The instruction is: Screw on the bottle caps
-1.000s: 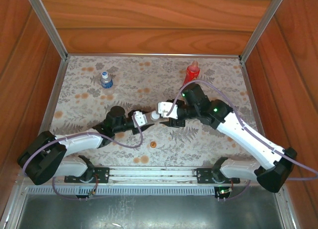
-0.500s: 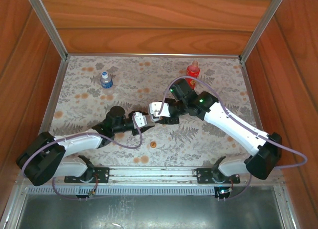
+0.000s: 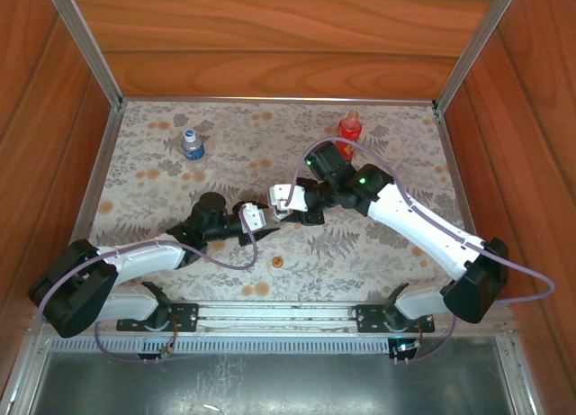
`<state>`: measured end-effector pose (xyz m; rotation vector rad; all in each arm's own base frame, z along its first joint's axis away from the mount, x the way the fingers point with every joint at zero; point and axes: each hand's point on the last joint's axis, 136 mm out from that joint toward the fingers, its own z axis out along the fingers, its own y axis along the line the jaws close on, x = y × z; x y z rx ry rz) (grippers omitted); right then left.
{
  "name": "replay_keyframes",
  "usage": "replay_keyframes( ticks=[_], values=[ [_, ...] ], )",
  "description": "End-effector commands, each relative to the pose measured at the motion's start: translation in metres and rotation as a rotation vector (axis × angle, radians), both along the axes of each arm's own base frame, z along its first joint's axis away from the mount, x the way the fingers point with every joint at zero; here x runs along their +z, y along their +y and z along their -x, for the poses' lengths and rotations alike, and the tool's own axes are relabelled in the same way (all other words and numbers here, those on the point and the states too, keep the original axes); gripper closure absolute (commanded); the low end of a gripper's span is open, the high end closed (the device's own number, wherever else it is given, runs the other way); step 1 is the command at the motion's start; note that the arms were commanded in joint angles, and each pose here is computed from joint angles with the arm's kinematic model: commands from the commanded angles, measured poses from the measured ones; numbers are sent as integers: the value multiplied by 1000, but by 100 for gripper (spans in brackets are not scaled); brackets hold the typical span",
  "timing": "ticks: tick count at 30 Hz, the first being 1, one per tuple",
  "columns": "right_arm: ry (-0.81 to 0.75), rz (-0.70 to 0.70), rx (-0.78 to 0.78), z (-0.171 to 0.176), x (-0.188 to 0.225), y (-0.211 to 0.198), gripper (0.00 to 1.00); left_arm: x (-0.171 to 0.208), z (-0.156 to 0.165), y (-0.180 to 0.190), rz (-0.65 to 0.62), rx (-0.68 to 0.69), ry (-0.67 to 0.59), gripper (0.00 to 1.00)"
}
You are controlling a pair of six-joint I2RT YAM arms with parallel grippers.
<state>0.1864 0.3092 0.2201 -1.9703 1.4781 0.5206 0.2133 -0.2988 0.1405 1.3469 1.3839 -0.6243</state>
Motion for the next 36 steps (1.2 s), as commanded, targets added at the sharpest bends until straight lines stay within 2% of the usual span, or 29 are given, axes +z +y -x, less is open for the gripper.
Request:
replay_keyframes(
  ticks=[1,4,9,11,12,16,18,20,23,27,31,36],
  values=[
    [92,-57,-142,-5,3,8,81,16,-9,0,15,23,-55,49],
    [128,-82,-294,-17,0,6,89,17,-10,-1,16,27,-56,49],
    [90,-62,-207,-5,-6,-2,83,17,-10,1,15,34,-57,49],
    [79,-60,-245,-9,-5,-5,81,16,-11,2,14,40,-57,48],
    [77,-61,-259,-11,-2,-6,77,15,-11,2,12,42,-56,49],
    [28,-67,-199,-3,7,-11,49,11,-11,4,2,54,-51,48],
    [-10,-138,-208,-3,19,-12,39,10,-12,5,4,60,-39,48],
    [-42,-242,-241,-6,34,-11,34,12,-14,6,22,68,-11,48],
    [-23,-407,-357,-17,56,-17,36,21,-16,6,70,68,50,48],
    [99,-553,-403,-16,69,-23,35,32,-12,3,111,39,85,48],
    [167,-600,-394,-14,64,-18,33,38,-10,-1,127,15,94,48],
    [245,-589,-352,-14,50,-4,33,45,-10,-7,144,-13,115,48]
  ],
)
